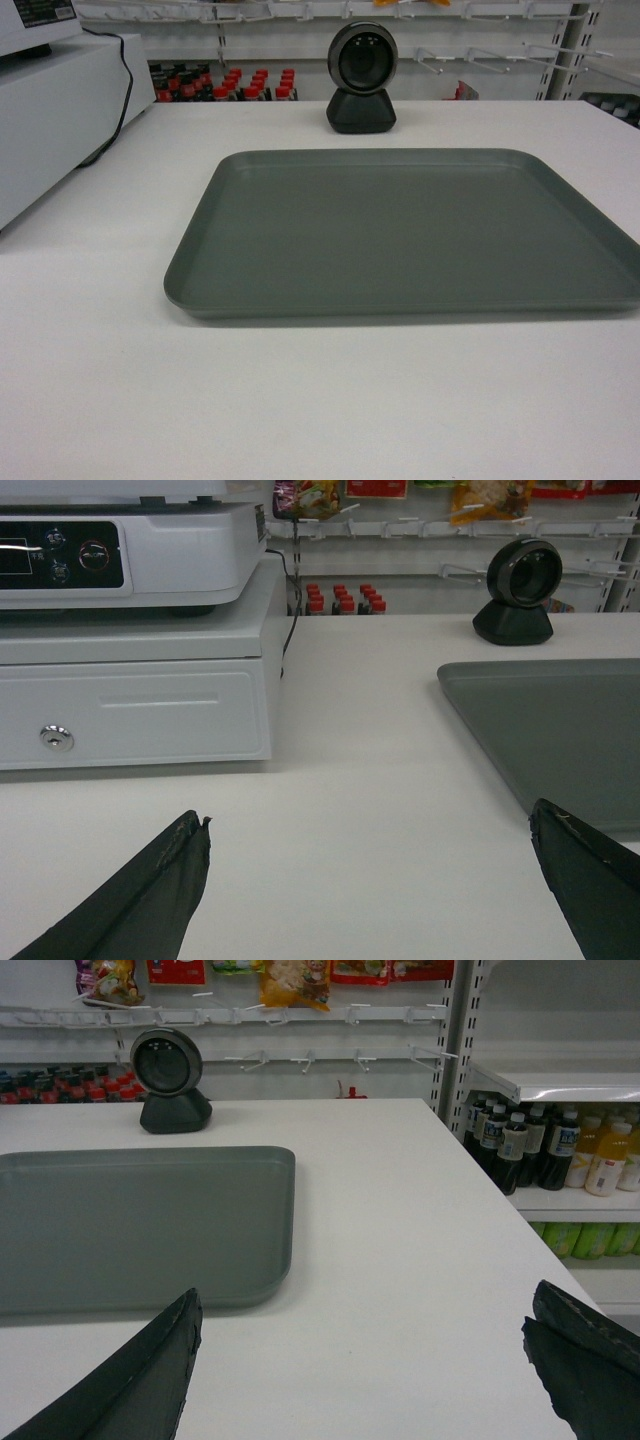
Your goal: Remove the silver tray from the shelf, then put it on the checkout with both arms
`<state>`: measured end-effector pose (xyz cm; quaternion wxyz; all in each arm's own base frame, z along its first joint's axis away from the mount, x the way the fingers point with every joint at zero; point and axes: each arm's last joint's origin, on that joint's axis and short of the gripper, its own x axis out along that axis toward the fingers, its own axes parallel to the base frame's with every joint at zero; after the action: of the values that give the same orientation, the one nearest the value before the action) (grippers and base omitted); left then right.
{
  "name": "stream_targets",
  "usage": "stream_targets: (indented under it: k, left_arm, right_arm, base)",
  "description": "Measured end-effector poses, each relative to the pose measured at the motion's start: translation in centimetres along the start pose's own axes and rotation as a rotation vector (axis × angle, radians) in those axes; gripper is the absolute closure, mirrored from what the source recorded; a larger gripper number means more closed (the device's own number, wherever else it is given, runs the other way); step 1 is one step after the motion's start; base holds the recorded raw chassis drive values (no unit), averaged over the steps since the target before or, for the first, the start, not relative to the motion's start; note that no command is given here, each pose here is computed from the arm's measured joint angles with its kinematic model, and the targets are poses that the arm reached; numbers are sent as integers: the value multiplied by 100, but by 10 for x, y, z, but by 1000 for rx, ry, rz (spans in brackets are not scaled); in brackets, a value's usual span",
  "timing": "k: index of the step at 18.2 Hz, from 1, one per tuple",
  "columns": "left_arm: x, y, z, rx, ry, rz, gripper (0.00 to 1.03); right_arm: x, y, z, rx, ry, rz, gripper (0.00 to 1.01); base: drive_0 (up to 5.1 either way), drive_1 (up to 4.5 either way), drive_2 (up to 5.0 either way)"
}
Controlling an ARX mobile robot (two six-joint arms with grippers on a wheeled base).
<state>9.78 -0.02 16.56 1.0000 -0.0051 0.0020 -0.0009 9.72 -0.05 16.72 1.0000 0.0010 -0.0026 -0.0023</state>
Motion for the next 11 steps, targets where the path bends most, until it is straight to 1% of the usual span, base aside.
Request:
stream_targets:
  k: [11]
  left_arm:
    - [0,0,0,0,0,0,5]
  right_arm:
    - [0,0,0,0,0,0,3]
  base:
    - [0,0,0]
